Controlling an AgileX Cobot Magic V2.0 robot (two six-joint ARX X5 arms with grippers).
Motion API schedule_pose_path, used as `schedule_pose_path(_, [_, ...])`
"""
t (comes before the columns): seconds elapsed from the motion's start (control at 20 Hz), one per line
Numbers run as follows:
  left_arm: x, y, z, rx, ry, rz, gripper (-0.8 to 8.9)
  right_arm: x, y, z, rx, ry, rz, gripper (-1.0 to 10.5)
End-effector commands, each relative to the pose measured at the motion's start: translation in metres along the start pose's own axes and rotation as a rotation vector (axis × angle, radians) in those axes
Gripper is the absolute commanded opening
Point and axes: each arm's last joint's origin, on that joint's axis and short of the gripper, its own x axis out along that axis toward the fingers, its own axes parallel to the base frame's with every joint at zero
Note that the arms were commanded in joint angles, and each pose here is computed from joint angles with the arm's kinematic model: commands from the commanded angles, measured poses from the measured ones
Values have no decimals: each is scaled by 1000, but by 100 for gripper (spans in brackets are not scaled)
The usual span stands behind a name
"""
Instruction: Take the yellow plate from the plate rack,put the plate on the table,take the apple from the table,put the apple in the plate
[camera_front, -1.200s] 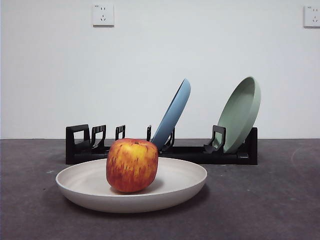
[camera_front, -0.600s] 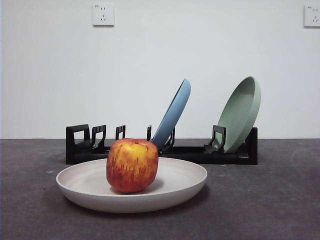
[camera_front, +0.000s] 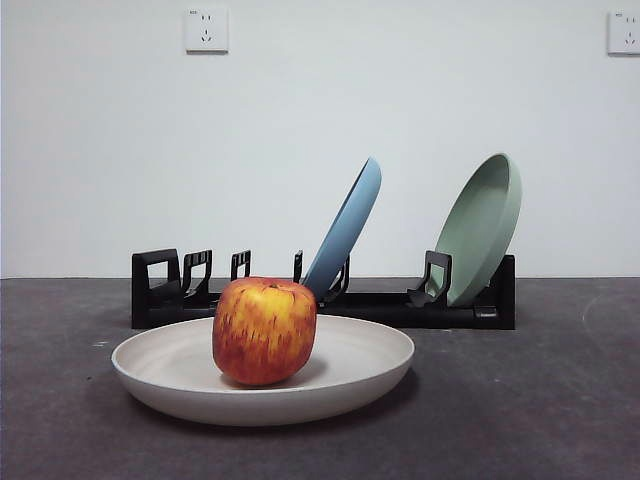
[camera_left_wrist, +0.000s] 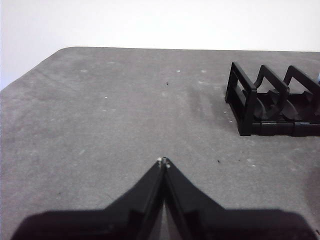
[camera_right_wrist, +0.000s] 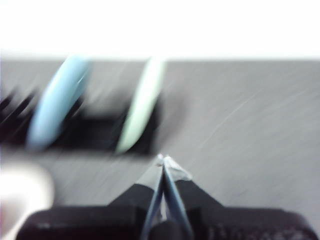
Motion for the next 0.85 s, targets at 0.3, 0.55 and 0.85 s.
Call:
schedule_pose_path(0.3, [1,0,-4,-3,8,1,-2,25,-16,-62,-30,-244,-22,1])
schedule_pose_path(0.55, [1,0,-4,-3,8,1,-2,37,-17,-95,-18,-214,9,1])
schedule_pose_path(0.85, [1,0,-4,-3,8,1,-2,47,-17,-125,49,-171,14,1])
